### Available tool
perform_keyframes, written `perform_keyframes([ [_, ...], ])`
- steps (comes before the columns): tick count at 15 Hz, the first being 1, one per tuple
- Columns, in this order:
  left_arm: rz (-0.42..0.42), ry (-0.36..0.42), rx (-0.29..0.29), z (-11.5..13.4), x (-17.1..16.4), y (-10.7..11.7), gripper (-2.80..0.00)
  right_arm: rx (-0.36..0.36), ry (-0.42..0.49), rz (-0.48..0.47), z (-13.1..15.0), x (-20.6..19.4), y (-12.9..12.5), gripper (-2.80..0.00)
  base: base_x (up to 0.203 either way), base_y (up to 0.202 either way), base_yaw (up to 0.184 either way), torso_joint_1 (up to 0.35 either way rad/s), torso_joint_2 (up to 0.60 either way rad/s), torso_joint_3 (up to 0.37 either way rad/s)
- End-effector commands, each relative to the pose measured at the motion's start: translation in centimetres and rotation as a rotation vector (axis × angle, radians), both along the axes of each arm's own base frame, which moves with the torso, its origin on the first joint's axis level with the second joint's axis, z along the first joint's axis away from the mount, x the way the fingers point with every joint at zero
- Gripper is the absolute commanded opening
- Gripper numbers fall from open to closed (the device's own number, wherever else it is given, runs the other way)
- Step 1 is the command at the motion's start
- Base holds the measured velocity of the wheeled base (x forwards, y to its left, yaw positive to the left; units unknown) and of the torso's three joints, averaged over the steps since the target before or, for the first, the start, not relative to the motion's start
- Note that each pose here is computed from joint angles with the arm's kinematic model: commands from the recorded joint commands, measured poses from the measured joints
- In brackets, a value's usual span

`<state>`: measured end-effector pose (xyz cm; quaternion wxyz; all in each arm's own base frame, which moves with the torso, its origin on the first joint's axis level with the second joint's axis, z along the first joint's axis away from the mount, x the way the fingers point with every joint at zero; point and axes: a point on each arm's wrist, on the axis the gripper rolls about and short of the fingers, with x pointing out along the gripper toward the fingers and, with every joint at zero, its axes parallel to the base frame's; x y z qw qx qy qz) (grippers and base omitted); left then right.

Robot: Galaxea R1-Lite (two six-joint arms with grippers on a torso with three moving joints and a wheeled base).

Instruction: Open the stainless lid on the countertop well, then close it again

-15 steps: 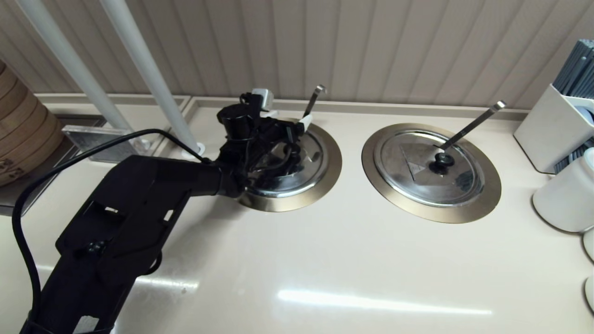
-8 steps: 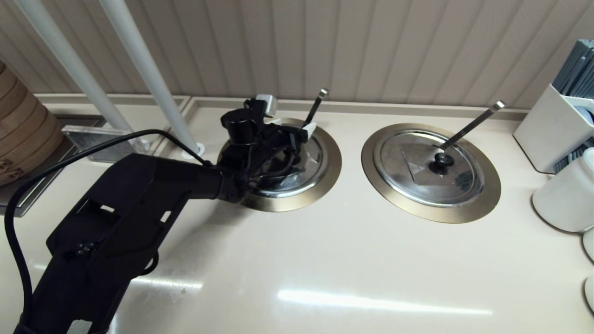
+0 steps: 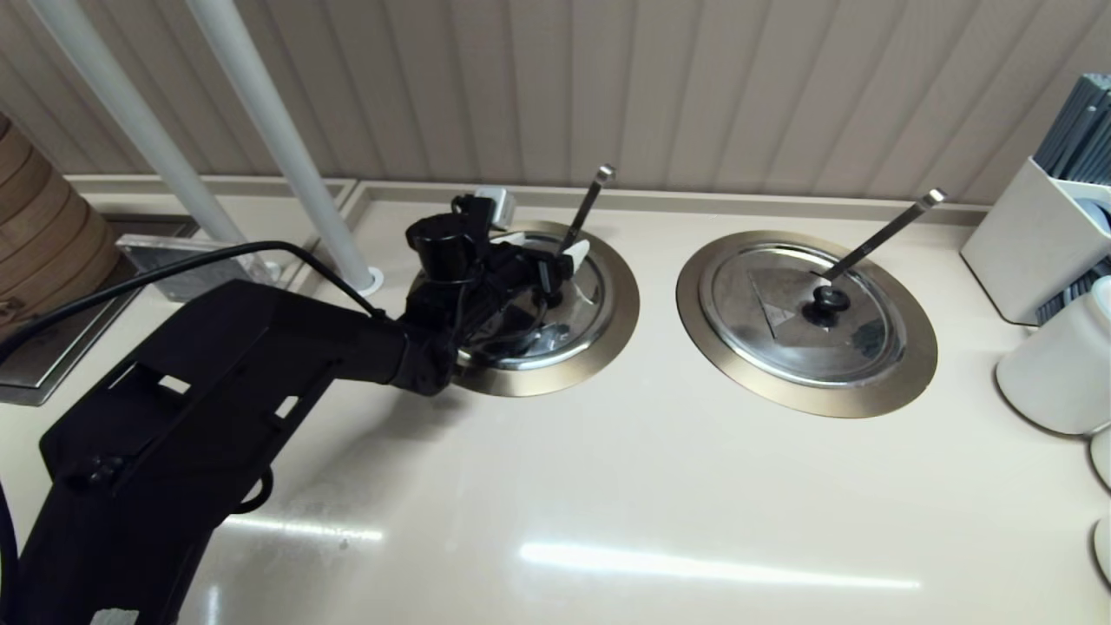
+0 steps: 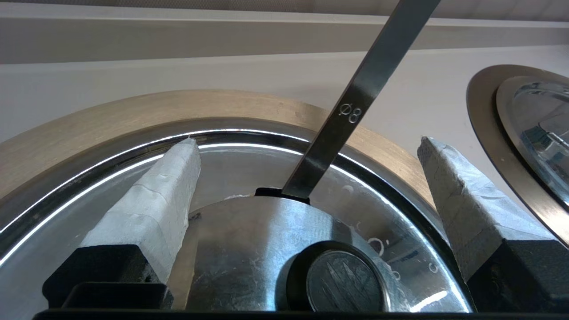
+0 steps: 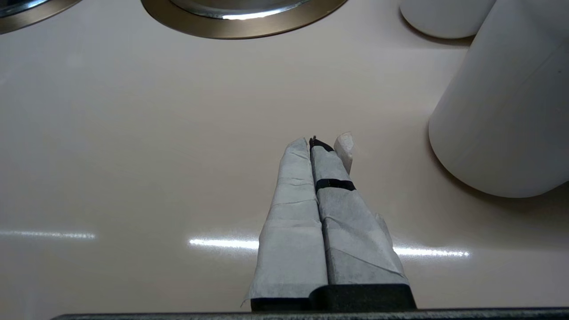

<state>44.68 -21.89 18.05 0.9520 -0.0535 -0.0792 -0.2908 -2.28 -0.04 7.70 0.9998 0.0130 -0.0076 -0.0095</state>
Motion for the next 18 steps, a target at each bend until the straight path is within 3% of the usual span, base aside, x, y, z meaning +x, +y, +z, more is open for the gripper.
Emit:
perform_keyframes([
  [1, 0.005, -0.007, -0.004, 1.4, -1.1, 0.8, 0.00, 0.000, 0.004, -0.001, -0.1, 0.0, 0.0, -2.80, 0.000, 0.000, 0.000, 0.000, 0.00, 0.000],
  [4, 0.031, 0.037, 0.016, 2.5, -3.8, 2.5, 0.00, 0.000, 0.004, -0.001, -0.1, 0.0, 0.0, -2.80, 0.000, 0.000, 0.000, 0.000, 0.00, 0.000],
  [8, 0.134, 0.053, 0.015, 5.7, -9.4, 7.6, 0.00, 0.000, 0.004, -0.001, -0.1, 0.0, 0.0, -2.80, 0.000, 0.000, 0.000, 0.000, 0.00, 0.000],
  [9, 0.160, 0.046, 0.010, 6.9, -11.3, 9.1, -2.80, 0.000, 0.004, -0.001, -0.1, 0.0, 0.0, -2.80, 0.000, 0.000, 0.000, 0.000, 0.00, 0.000],
  [11, 0.214, 0.052, 0.009, 9.9, -15.6, 12.1, -2.80, 0.000, 0.004, 0.000, -0.1, 0.0, 0.0, -2.80, 0.000, 0.000, 0.000, 0.000, 0.00, 0.000],
  [13, 0.294, 0.169, 0.053, 12.1, -21.2, 15.3, -2.80, 0.000, 0.004, -0.001, -0.1, 0.0, 0.0, -2.80, 0.000, 0.000, 0.000, 0.000, 0.00, 0.000],
  [15, 0.369, 0.323, 0.112, 12.5, -26.9, 17.7, -2.80, 0.000, 0.004, -0.001, -0.1, 0.0, 0.0, -2.80, 0.000, 0.000, 0.000, 0.000, 0.00, 0.000],
  [18, 0.433, 0.401, 0.142, 11.8, -34.7, 20.0, -2.80, 0.000, 0.004, -0.001, -0.1, 0.0, 0.0, -2.80, 0.000, 0.000, 0.000, 0.000, 0.00, 0.000],
])
